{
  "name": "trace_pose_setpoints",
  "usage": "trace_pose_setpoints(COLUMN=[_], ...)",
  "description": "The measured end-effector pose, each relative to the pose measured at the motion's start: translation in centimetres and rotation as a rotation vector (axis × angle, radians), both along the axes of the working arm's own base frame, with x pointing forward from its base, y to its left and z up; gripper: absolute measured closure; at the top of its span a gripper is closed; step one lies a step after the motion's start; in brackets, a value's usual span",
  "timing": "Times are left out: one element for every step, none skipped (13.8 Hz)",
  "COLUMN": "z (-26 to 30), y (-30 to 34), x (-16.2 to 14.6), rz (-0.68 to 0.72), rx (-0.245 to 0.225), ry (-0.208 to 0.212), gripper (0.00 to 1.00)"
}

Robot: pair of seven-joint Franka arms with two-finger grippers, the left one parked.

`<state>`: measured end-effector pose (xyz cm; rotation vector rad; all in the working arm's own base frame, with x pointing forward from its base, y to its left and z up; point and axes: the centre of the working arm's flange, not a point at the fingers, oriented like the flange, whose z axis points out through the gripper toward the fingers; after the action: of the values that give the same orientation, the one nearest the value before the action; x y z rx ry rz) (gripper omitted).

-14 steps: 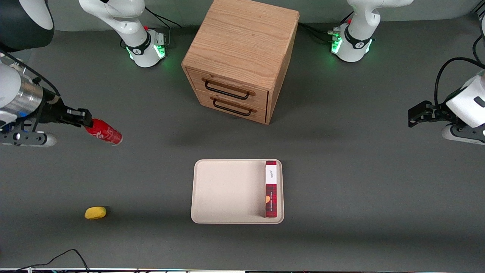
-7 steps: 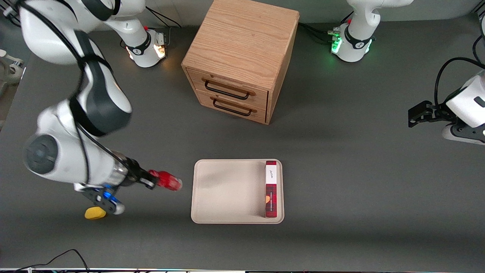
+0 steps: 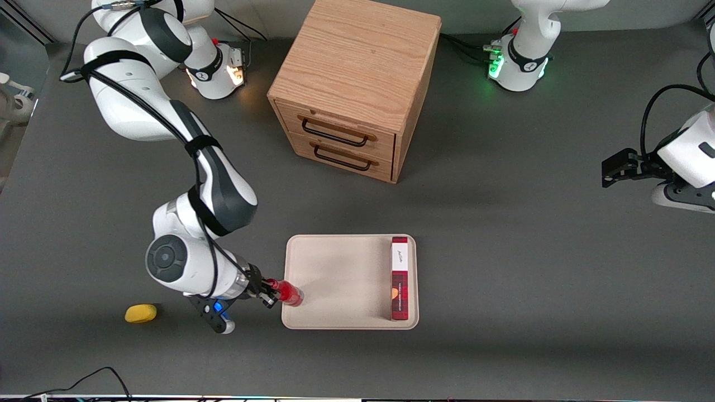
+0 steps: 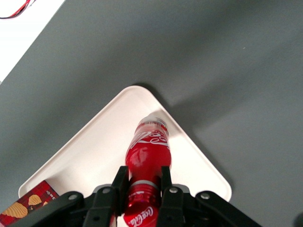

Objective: Place coke bottle on tray
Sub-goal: 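Open the right gripper, release the bottle upright, and withdraw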

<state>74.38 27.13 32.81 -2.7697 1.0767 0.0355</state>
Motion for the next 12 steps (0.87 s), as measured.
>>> trace_pose_setpoints(z=[-0.3, -0.6, -0.7, -0.5, -0.2, 0.4, 1.8, 4.2, 7.8, 15.1, 19.8, 24.1], y=[0.3, 0.3, 0.2, 0.1, 0.0, 0.2, 0.4, 0.3, -0.3, -2.6, -4.4, -6.6], x=[0.0, 0.0, 0.1, 0.2, 0.2, 0.0, -0.4, -1.1, -2.0, -3.9, -5.5, -7.5], rz=[-0.005, -0.007, -0.008, -0.003, 0.005, 0.018, 0.037, 0.069, 0.127, 0.238, 0.307, 0.403], rx=[-0.001, -0.006, -0.011, -0.027, -0.045, -0.057, -0.078, -0.105, -0.119, -0.134, -0.150, -0.177], ry=[-0.003, -0.005, -0.009, -0.021, -0.026, -0.013, 0.000, 0.020, 0.039, 0.043, 0.037, 0.046], gripper=[0.68, 0.68, 0.68, 0.62, 0.51, 0.42, 0.31, 0.19, 0.10, 0.00, 0.00, 0.00])
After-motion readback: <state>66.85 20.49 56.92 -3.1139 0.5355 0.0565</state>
